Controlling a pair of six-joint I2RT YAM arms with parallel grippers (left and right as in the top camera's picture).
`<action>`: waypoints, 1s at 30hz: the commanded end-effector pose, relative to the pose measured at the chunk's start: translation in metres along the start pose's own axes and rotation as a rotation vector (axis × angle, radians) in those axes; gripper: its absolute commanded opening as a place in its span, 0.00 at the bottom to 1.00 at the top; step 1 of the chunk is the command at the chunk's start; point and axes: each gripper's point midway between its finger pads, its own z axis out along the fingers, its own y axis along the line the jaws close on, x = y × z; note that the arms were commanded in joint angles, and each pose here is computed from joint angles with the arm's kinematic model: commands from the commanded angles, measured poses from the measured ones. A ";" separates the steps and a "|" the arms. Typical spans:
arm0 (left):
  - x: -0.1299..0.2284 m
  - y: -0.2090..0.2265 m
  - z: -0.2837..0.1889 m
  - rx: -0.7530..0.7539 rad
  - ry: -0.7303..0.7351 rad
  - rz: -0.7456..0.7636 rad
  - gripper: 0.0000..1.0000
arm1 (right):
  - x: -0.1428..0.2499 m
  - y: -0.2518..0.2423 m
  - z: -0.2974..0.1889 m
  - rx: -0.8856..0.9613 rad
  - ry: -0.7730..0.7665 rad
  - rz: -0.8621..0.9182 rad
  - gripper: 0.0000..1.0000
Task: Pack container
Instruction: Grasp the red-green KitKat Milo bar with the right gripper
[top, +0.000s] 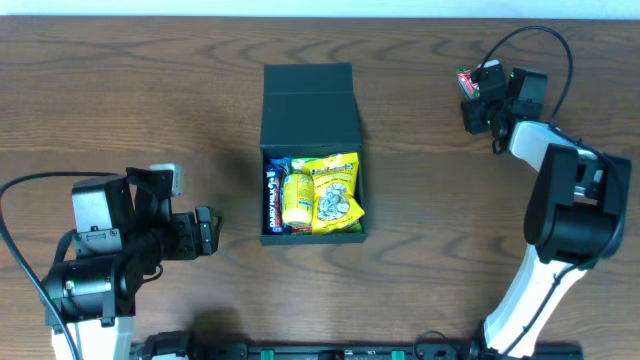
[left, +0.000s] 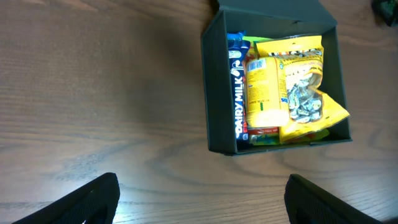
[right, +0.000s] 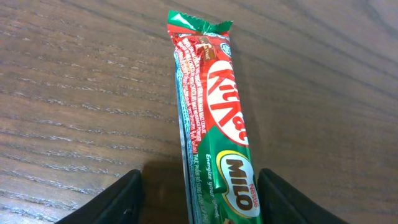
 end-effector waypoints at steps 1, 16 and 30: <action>-0.004 -0.002 -0.003 0.005 -0.012 0.005 0.86 | 0.009 -0.003 0.007 -0.006 0.022 0.026 0.56; -0.002 -0.002 -0.003 0.005 -0.005 -0.004 0.86 | -0.003 0.004 -0.020 -0.022 0.047 0.135 0.24; 0.006 -0.002 -0.003 0.004 0.026 -0.017 0.86 | -0.112 0.065 -0.187 -0.081 -0.124 0.078 0.16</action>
